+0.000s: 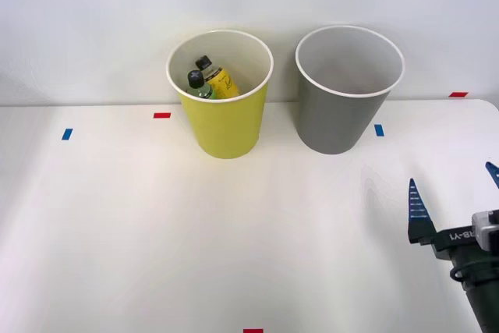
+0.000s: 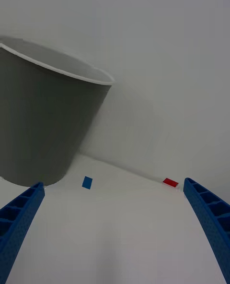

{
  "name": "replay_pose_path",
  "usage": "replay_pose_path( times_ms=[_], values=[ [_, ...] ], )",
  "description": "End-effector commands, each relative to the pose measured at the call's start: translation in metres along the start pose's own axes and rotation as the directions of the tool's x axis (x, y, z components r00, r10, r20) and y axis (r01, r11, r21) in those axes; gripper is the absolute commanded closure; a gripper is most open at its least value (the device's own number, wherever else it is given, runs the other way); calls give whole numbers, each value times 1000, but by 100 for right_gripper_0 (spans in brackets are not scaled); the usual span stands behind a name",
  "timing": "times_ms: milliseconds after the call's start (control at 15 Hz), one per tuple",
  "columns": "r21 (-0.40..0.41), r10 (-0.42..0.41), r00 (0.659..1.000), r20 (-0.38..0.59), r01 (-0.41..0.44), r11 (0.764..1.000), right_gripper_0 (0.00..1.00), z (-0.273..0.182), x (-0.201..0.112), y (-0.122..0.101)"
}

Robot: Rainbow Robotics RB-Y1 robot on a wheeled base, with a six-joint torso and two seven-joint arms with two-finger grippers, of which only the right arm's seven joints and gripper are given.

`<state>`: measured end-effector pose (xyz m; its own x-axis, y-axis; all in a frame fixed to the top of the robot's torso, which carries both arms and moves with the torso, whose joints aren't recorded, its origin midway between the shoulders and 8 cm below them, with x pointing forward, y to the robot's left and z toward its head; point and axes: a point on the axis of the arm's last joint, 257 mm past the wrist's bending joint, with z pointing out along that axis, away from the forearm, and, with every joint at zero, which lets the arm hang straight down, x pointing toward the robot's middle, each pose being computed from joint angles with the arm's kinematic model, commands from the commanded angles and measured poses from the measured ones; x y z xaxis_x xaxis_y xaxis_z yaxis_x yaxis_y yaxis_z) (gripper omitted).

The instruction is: Put cans in the gray bin, plastic bottles in the light green bin

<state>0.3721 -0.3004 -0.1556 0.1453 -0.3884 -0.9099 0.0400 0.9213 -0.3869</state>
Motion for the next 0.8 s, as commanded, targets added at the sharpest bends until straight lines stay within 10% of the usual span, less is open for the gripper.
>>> replay_pose_path(
  times_ms=[67,800],
  values=[
    [-27,56,997,-48,-57,998,0,-15,19,10],
    [-75,271,957,-104,-279,957,0,-65,32,39]
  ],
)
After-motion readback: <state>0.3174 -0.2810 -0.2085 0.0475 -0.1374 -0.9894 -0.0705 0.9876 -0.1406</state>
